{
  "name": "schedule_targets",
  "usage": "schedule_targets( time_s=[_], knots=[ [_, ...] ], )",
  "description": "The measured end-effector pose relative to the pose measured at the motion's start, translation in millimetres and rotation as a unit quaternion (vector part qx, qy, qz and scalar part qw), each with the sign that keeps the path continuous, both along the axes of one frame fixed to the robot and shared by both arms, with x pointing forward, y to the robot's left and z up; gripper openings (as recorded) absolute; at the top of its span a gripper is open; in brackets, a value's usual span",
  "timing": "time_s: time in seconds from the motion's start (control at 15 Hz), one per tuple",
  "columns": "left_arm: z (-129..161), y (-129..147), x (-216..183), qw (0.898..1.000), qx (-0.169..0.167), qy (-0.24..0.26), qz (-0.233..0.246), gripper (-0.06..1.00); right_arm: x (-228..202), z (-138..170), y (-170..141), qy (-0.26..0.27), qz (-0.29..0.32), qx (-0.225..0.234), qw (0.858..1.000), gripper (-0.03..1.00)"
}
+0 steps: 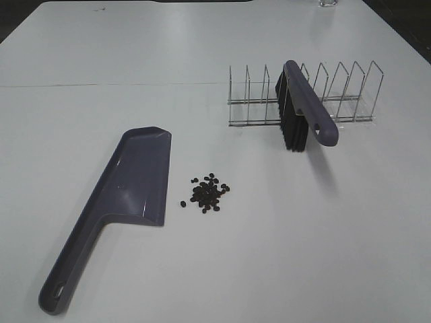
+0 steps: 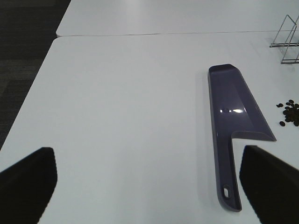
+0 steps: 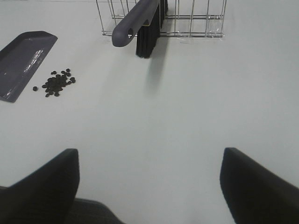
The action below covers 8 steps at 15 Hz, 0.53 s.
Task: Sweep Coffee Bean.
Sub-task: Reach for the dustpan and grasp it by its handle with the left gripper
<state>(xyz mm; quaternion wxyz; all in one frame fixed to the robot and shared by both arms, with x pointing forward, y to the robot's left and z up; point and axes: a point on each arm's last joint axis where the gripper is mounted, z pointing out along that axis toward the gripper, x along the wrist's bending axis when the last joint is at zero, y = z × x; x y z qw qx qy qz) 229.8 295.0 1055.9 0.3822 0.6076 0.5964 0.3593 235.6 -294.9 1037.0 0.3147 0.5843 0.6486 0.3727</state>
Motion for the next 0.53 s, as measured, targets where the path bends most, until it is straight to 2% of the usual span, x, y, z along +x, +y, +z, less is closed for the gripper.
schedule_targets(
  time_s=[0.53],
  knots=[
    [0.0,0.0,0.0,1.0,0.0,0.0,0.0,0.99,0.0,0.0,0.0,0.0,0.0,0.0,1.0,0.73]
  ],
)
